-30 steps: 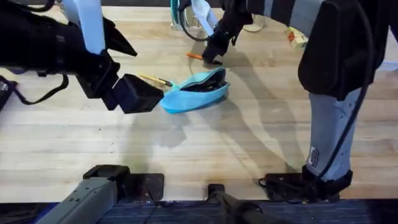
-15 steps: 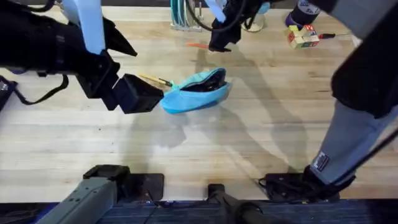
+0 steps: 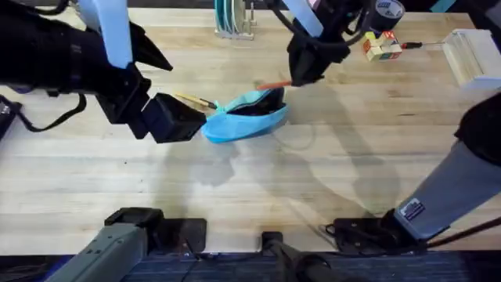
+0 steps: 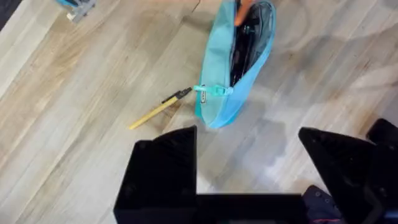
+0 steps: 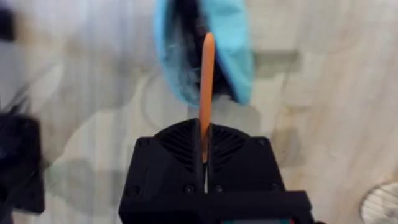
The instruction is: Unzip the bag, pick up the pens from the table one at a time and place them inside, then zip the bag closed.
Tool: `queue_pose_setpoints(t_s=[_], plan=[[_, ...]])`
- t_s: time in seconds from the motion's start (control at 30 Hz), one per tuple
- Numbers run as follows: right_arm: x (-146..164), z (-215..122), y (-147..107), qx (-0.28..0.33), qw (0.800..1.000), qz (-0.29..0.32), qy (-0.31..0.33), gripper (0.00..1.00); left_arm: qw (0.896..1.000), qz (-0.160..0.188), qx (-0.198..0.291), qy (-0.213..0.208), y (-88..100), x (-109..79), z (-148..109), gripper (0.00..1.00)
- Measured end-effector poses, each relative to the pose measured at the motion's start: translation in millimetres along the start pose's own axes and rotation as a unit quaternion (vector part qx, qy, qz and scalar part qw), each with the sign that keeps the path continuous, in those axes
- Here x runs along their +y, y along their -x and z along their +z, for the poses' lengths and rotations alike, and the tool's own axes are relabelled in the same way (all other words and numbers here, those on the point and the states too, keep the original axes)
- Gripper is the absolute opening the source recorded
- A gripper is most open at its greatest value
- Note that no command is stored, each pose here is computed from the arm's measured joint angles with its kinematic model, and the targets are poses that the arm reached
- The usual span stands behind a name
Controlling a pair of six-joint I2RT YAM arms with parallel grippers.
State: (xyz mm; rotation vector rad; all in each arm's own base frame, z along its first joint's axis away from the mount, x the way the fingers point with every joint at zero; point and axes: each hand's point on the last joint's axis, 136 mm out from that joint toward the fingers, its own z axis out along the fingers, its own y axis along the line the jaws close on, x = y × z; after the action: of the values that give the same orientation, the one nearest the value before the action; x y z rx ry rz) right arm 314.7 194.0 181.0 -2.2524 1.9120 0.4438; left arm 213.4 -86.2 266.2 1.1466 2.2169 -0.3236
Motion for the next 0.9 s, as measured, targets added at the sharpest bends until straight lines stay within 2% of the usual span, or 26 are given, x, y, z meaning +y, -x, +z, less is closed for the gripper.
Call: queue_pose_setpoints(t_s=[0.27, 0.43, 0.5, 0.9], plan=[[13, 0, -6, 0.016, 0.999, -0.036, 0.026, 0.031, 1.0, 0.0, 0.0, 0.0, 0.0, 0.0, 0, 0.993], [14, 3, 3, 0.018, 0.997, -0.067, 0.024, 0.031, 1.0, 0.0, 0.0, 0.0, 0.0, 0.0, 0, 0.992], [11, 8, 8, 0.016, 0.996, -0.087, 0.019, 0.031, 1.0, 0.0, 0.0, 0.0, 0.0, 0.0, 0, 0.994], [0, 50, 2, 0.015, 0.995, -0.093, 0.037, 0.031, 1.0, 0.0, 0.0, 0.0, 0.0, 0.0, 0, 0.993]])
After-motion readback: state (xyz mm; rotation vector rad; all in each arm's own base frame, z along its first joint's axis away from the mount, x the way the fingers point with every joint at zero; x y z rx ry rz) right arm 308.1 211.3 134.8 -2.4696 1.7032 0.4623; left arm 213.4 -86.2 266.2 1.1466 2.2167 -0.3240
